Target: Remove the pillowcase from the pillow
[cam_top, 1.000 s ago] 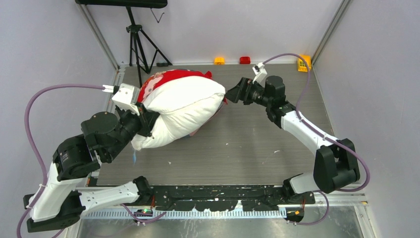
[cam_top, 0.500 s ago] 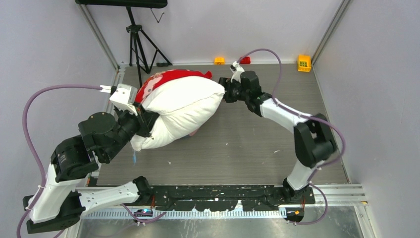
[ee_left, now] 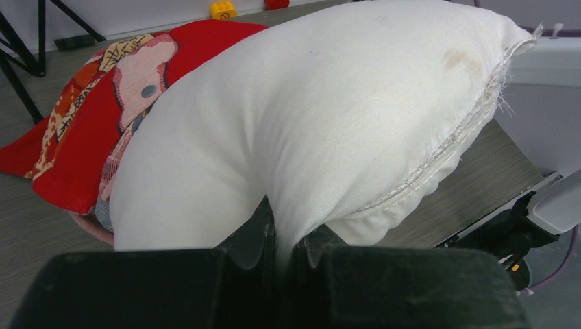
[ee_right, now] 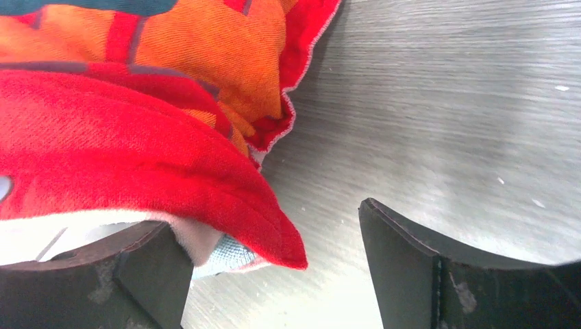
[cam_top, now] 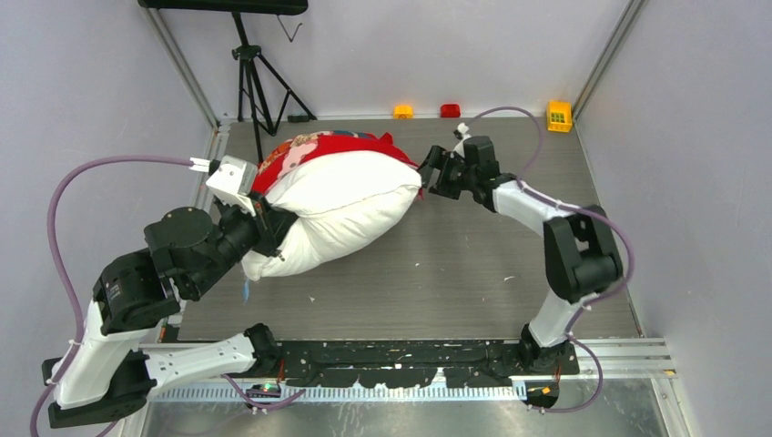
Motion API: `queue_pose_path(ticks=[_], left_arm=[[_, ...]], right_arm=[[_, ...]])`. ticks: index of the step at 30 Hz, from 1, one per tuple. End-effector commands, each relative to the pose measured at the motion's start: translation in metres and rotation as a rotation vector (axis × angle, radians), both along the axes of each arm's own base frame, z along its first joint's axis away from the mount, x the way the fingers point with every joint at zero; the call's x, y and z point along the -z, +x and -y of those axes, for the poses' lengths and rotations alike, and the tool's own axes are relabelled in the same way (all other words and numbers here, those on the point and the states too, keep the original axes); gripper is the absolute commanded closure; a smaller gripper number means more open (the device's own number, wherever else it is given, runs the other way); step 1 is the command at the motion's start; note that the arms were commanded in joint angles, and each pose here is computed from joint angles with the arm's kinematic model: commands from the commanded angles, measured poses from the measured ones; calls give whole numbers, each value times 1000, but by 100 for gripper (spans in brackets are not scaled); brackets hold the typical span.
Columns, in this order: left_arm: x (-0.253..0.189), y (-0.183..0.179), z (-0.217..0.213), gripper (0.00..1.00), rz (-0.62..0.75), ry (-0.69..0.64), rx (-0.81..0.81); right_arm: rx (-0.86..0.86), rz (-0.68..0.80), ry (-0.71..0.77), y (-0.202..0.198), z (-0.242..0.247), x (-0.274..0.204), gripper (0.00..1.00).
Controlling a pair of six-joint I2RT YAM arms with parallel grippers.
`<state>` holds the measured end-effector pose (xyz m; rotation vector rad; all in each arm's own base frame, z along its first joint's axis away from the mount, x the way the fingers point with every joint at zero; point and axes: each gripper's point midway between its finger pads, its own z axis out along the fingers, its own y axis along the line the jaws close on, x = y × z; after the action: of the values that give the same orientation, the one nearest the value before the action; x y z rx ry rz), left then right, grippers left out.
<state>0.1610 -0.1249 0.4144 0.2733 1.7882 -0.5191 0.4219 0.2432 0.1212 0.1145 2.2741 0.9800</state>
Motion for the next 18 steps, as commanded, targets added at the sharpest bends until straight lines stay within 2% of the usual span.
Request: queue_pose_path(ticks=[1, 4, 7, 10, 14, 18], left_arm=[[-65, 5, 21, 100, 120, -265, 31], [-55, 10, 44, 100, 101, -249, 73], [-40, 18, 66, 100, 68, -212, 104], [-22, 27, 93, 100, 27, -165, 137], [0, 36, 122, 100, -27, -128, 174], [27, 41, 162, 100, -107, -132, 250]], right_arm=[[151, 168, -1, -2, 41, -84, 12], [251, 151, -112, -13, 71, -102, 12], [499, 94, -222, -16, 127, -109, 8], [688, 30, -249, -27, 175, -113, 4], [766, -3, -260, -46, 205, -120, 2], [780, 51, -261, -69, 215, -138, 2]])
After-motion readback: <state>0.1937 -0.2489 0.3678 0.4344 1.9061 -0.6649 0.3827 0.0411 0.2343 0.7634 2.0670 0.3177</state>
